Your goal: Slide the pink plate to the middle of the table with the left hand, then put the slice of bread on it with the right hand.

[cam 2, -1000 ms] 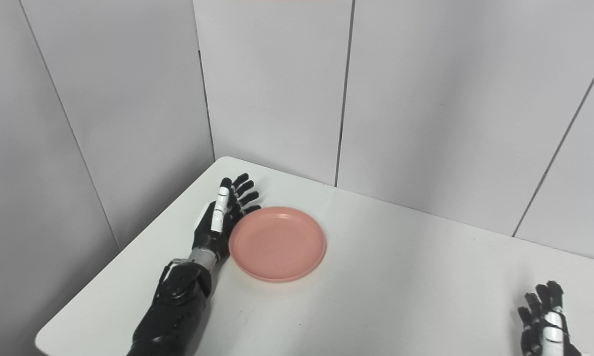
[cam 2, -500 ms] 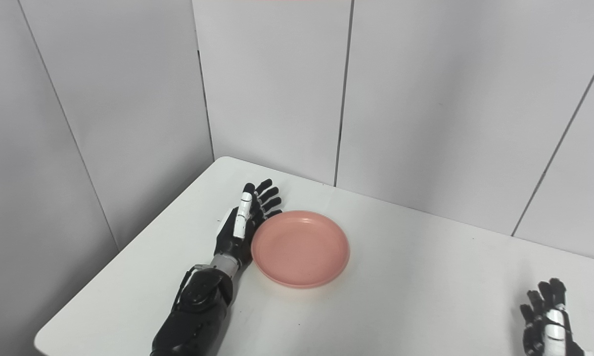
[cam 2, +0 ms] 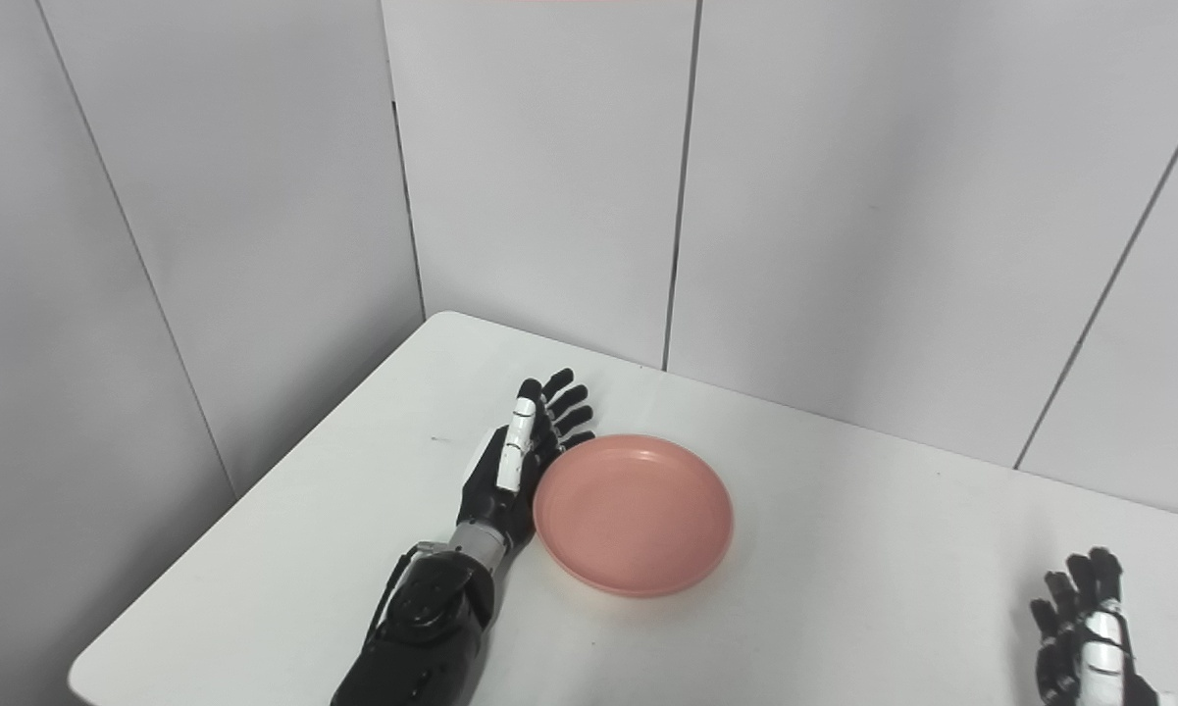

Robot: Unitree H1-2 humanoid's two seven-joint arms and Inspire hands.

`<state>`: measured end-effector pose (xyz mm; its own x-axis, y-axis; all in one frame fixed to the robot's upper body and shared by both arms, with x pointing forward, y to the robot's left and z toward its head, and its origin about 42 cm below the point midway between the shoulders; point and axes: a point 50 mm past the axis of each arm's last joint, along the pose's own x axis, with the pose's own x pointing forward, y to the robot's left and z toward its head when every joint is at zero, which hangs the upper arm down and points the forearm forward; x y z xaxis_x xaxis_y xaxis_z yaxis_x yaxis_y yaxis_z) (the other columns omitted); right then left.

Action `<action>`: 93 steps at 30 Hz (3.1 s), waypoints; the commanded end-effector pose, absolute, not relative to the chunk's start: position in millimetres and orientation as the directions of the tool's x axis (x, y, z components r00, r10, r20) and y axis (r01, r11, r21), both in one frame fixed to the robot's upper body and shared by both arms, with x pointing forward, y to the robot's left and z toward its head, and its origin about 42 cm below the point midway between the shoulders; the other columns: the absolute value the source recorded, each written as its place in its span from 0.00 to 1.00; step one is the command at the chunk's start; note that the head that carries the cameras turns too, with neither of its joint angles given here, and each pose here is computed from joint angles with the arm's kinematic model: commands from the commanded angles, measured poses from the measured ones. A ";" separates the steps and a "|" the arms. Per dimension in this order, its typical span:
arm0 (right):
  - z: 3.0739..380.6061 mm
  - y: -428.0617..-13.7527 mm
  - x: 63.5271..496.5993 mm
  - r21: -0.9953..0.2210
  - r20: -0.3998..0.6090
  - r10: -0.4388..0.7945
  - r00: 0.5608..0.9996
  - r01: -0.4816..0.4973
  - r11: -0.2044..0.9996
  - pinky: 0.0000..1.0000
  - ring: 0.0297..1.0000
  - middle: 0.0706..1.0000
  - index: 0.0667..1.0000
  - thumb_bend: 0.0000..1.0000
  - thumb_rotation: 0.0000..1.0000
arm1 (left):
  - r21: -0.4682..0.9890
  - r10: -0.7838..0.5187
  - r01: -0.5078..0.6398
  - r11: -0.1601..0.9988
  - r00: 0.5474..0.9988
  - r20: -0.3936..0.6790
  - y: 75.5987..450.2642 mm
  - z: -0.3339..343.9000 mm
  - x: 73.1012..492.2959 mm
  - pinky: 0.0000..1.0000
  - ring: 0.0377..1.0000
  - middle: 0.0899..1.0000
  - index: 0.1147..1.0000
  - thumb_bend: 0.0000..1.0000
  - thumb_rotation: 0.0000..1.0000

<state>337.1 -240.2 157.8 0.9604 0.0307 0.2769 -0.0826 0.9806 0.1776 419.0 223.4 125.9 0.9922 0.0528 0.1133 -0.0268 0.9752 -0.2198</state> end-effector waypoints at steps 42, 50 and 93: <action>181.5 -185.6 333.6 0.129 0.297 0.035 0.954 -0.076 0.989 1.00 0.99 0.99 0.99 0.57 0.92 | -0.245 -0.193 0.212 0.946 0.976 0.101 165.4 131.2 379.5 0.86 0.90 0.93 0.90 0.76 1.00; 186.1 -180.9 333.6 0.127 0.283 0.040 0.958 -0.079 0.989 1.00 0.99 1.00 1.00 0.61 0.93 | -0.262 -0.213 0.230 0.937 0.973 0.092 154.6 134.1 373.3 0.87 0.90 0.92 0.89 0.74 1.00; 207.5 -215.9 333.5 0.080 0.327 0.030 0.945 -0.059 0.995 1.00 0.94 0.94 0.94 0.63 0.87 | -0.261 -0.247 0.274 0.926 0.960 0.129 99.8 126.2 359.1 0.93 0.92 0.93 0.93 0.76 0.98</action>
<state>327.1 -211.1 181.9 0.9696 0.0146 0.2442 -0.0384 0.9949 0.0929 357.1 107.0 123.1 0.9631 -0.2466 0.1081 0.2669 0.9273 -0.2623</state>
